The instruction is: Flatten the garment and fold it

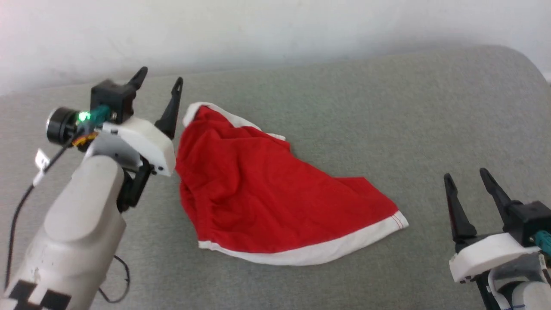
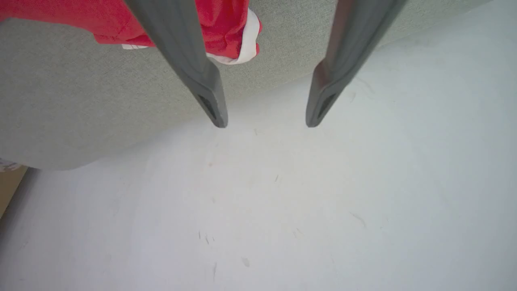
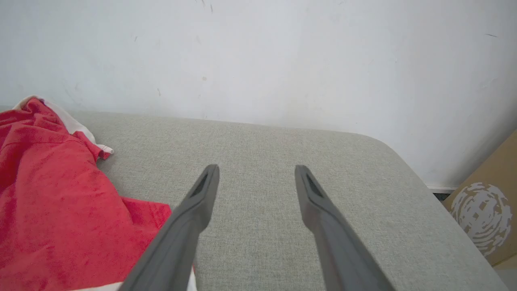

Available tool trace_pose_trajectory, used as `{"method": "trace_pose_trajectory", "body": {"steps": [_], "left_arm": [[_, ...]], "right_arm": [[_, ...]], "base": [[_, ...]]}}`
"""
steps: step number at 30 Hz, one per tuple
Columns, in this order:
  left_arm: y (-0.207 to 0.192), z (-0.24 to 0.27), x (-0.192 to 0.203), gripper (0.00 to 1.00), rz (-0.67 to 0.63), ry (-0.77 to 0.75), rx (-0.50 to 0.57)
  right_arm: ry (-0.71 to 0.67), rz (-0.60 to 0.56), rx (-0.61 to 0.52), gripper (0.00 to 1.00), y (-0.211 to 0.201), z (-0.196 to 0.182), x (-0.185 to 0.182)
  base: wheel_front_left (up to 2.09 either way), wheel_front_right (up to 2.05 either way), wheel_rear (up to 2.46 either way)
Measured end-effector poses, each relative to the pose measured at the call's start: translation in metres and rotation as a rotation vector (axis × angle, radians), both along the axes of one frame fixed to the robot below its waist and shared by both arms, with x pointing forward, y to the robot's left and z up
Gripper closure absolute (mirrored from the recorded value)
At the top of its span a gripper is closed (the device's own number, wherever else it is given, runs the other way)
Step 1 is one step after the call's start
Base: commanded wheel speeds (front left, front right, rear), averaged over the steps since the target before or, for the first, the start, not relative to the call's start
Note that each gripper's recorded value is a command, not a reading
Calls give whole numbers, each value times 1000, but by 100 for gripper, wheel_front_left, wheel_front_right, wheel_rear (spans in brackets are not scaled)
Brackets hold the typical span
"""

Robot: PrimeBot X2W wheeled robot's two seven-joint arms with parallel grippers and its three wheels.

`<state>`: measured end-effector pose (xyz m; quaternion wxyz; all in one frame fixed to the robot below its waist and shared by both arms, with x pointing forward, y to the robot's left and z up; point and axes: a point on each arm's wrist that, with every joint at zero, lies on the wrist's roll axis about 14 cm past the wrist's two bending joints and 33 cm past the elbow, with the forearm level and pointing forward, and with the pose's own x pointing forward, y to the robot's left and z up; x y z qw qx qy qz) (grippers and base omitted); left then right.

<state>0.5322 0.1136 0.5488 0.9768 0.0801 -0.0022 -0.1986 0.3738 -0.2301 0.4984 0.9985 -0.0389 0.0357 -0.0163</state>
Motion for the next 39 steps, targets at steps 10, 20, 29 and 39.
{"method": "trace_pose_trajectory", "body": {"steps": [10,20,29,39], "left_arm": [[61,24,-88,0,222,-157,-188],[67,-38,-174,0,327,-12,-230],[12,-105,-205,0,116,317,-187],[-3,-120,-178,0,41,434,-121]], "right_arm": [[-31,98,57,0,32,10,-4],[-17,154,114,0,58,0,-11],[13,154,131,0,61,-12,-11],[64,127,135,0,55,-29,-9]], "base": [[0,0,0],[0,0,0],[0,0,0],[0,0,0]]}}
